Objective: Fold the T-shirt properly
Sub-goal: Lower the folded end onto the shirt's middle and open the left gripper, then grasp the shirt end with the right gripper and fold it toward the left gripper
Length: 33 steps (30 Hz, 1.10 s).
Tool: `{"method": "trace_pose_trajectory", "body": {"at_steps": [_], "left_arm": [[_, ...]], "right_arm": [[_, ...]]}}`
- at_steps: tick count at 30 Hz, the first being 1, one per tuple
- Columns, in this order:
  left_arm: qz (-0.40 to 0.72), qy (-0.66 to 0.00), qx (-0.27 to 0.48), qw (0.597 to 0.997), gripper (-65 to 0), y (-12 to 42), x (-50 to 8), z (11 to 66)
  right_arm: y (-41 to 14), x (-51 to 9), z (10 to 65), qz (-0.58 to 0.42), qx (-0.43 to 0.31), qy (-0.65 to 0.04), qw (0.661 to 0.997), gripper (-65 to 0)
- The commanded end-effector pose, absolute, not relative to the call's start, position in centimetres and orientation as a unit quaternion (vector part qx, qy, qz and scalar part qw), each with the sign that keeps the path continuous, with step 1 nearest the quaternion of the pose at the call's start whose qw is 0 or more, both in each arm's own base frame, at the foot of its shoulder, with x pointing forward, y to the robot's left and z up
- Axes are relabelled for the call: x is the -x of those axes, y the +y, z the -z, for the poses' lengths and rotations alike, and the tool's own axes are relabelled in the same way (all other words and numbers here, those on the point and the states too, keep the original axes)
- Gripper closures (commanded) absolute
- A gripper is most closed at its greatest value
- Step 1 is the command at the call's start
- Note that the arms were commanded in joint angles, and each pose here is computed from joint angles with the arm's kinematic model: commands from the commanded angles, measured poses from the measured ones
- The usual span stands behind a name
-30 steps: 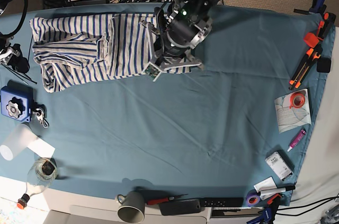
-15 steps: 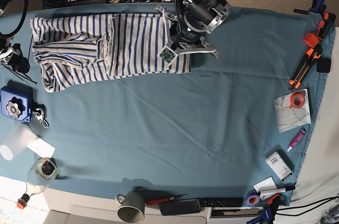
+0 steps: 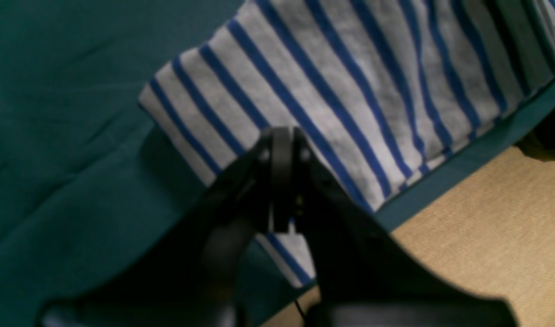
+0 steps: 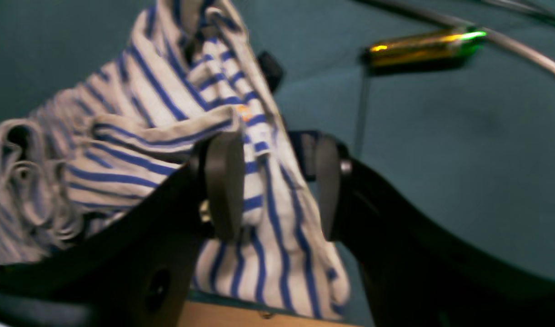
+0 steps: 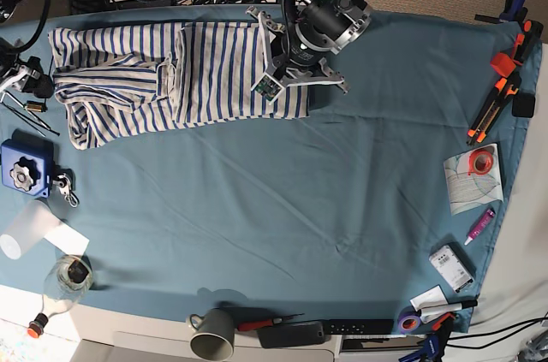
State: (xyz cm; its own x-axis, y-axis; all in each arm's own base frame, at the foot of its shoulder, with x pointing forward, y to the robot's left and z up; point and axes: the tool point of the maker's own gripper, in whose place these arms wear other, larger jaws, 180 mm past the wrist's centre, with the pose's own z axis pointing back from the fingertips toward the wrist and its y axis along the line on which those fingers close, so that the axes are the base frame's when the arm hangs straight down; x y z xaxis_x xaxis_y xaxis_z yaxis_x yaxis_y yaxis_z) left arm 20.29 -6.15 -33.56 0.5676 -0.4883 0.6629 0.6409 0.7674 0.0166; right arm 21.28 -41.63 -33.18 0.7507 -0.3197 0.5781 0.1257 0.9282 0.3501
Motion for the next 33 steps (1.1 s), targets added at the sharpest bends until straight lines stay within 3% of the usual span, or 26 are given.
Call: {"method": "trace_pose_trajectory", "body": {"at_steps": [1,10,20,33], "left_arm": [[0.320,-0.351,0.123,0.872,0.0,-6.7,-20.6,32.7],[0.320,-0.351,0.122,0.872,0.0,-6.6,-20.6,32.7],[0.320,-0.352,0.123,0.871,0.0,-6.7,-20.6,32.7],[0.320,-0.351,0.123,0.871,0.0,-6.7,-20.6,32.7]], "right_arm": [[-42.2,-22.3,31.6,0.113,-0.147,-0.356,0.916,-26.1],[-38.6,-24.2,30.8,0.099,-0.239,-0.387,0.885,-26.2],[-40.9,-22.2,33.9,0.104,-0.158,-0.321,0.928,-26.2],[-37.7,-22.4,39.1,0.120,-0.209,-0.262,0.935,-26.1]]}}
